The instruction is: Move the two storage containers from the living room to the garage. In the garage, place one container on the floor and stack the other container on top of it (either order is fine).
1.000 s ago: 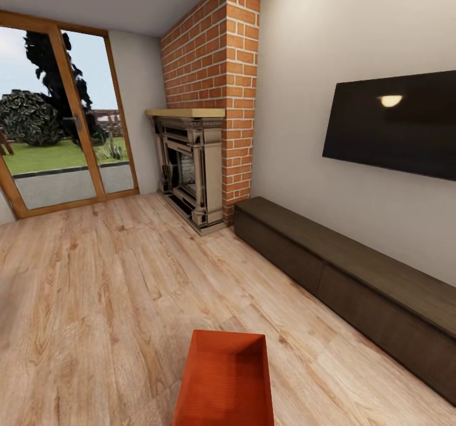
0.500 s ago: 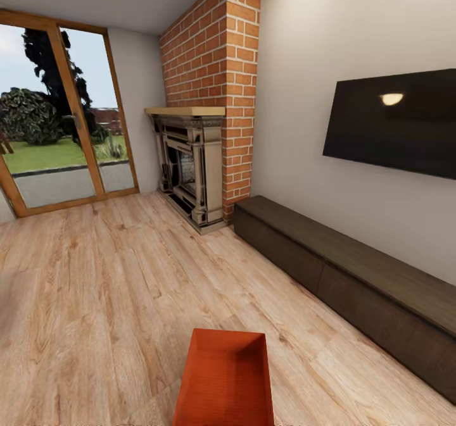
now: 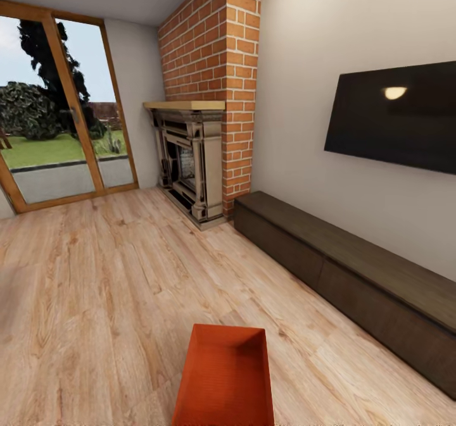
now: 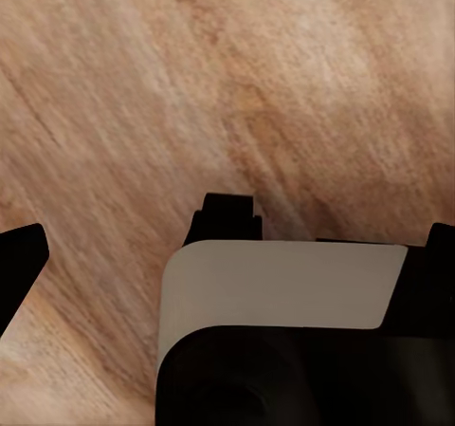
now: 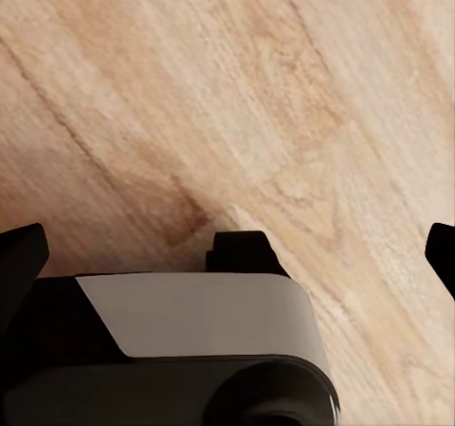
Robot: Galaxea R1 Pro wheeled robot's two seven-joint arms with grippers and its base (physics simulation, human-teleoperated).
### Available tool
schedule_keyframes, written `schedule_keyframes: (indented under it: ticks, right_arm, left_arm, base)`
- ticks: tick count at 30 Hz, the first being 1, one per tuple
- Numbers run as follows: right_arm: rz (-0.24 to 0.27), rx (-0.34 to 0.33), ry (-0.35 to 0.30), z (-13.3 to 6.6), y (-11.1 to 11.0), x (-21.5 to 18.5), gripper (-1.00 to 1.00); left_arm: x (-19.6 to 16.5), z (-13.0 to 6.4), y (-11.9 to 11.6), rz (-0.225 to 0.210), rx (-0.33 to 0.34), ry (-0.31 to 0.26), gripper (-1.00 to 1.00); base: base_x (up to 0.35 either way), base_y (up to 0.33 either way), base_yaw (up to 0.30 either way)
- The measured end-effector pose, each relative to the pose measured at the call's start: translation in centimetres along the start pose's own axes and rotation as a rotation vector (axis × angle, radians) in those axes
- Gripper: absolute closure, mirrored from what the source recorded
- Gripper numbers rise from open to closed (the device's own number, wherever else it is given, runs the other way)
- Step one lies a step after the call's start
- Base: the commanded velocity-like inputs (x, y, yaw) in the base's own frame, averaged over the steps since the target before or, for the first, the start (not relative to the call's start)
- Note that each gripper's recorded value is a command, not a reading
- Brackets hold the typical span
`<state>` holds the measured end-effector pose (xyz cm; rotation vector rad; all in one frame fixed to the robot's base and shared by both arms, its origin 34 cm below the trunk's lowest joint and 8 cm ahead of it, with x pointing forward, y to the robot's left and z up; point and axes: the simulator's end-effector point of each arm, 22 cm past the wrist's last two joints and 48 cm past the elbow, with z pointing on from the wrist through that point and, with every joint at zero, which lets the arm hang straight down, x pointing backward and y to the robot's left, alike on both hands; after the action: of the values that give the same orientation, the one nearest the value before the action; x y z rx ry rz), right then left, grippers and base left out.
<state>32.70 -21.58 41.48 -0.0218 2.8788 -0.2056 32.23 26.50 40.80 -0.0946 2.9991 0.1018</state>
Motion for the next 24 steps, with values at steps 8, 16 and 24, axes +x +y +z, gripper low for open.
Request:
schedule_keyframes:
  ticks: [8, 16, 24]
  right_arm:
    - [-0.002, -0.001, 0.012, 0.1, 0.0, 0.5, -1.0]
    - [-0.003, -0.001, 0.025, 0.2, 0.1, 1.0, -1.0]
    - [-0.004, -0.001, 0.037, 0.3, 0.1, 1.5, -1.0]
  left_arm:
    - [0.5, 0.2, 0.0, 0.001, -0.001, 0.012, -1.0]
    - [1.0, 0.3, 0.0, 0.002, 0.0, 0.025, -1.0]
    - [1.5, 0.5, 0.1, 0.002, -0.002, 0.037, -1.0]
  base:
    - [0.0, 0.0, 0.0]
    - [0.0, 0.0, 0.0]
    - [0.0, 0.0, 0.0]
